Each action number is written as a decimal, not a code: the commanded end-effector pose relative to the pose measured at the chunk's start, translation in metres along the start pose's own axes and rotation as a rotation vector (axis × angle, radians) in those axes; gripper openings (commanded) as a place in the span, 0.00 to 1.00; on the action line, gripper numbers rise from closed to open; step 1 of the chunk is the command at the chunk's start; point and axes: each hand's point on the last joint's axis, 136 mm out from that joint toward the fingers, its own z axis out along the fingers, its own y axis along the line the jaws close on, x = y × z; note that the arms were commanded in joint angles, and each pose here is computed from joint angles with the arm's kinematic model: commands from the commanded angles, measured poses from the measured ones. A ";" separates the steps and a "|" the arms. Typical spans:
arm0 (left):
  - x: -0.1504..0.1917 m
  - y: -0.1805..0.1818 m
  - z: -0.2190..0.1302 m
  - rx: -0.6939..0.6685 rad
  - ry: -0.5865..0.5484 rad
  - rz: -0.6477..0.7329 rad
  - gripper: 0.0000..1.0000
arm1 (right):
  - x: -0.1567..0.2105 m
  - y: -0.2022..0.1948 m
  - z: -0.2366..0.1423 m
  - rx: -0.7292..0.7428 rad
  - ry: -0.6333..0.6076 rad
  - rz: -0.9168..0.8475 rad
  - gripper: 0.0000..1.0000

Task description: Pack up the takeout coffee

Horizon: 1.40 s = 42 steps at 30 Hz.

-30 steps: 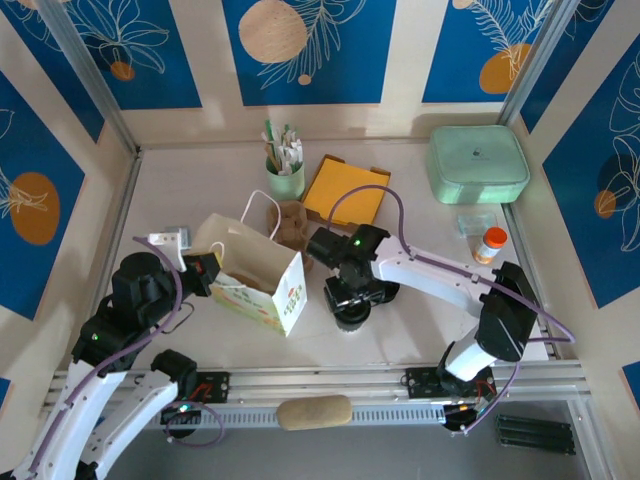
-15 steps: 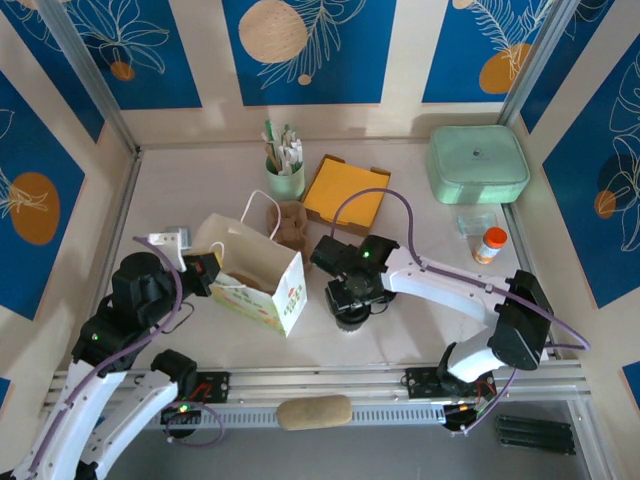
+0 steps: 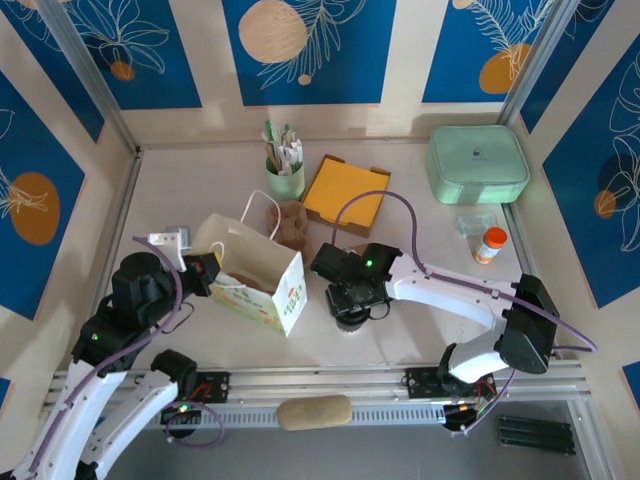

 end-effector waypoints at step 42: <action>0.001 0.001 0.005 0.007 -0.004 0.003 0.00 | -0.120 0.055 -0.311 -0.514 -0.701 -0.221 0.51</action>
